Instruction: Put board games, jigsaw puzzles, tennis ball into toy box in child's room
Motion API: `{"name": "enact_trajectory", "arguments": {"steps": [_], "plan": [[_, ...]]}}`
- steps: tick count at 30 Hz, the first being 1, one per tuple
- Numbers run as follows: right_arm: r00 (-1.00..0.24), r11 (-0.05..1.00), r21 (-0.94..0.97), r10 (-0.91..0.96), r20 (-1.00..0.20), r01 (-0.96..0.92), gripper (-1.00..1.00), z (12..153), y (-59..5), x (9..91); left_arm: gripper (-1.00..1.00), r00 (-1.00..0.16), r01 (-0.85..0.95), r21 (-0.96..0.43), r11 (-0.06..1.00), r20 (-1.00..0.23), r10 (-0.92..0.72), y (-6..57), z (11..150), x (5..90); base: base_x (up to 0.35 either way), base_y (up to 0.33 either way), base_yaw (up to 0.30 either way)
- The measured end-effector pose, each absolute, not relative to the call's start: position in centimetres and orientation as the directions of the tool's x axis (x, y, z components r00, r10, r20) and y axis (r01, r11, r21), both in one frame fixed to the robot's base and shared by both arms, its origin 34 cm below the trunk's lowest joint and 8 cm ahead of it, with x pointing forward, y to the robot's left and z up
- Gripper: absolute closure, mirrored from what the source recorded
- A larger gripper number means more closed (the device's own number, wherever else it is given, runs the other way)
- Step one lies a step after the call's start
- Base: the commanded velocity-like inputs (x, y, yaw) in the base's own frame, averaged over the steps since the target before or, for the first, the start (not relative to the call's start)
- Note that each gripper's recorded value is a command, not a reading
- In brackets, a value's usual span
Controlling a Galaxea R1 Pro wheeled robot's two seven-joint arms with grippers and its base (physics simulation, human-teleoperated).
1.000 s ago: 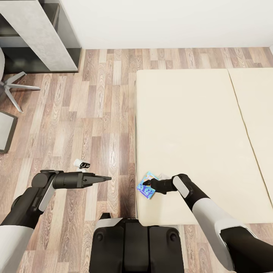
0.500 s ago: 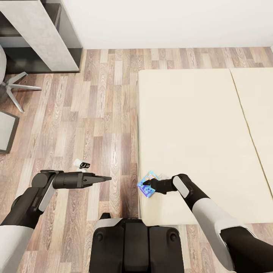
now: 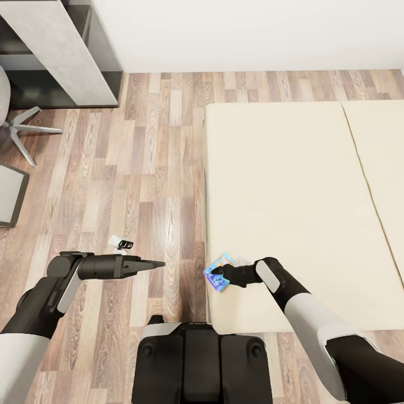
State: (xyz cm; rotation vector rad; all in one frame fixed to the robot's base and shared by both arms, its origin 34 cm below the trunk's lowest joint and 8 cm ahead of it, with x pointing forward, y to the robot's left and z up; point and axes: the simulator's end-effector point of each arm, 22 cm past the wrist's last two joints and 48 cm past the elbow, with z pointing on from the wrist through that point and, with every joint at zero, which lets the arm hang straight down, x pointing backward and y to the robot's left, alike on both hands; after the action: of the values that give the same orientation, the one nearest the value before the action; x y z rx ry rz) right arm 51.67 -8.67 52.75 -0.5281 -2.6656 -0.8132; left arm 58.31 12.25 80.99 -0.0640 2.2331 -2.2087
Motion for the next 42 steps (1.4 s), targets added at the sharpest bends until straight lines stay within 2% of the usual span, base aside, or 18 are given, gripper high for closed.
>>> {"name": "enact_trajectory", "arguments": {"steps": [42], "plan": [[-0.885, 0.770, 0.472, 0.257, 0.388, 0.431, -1.00, 52.77, -8.66, 51.69, -1.00, -0.999, -0.029, -1.000, 0.010, 0.029, -0.029, 12.25, 80.98, 58.31, 0.000, 0.005, 0.000]]}}
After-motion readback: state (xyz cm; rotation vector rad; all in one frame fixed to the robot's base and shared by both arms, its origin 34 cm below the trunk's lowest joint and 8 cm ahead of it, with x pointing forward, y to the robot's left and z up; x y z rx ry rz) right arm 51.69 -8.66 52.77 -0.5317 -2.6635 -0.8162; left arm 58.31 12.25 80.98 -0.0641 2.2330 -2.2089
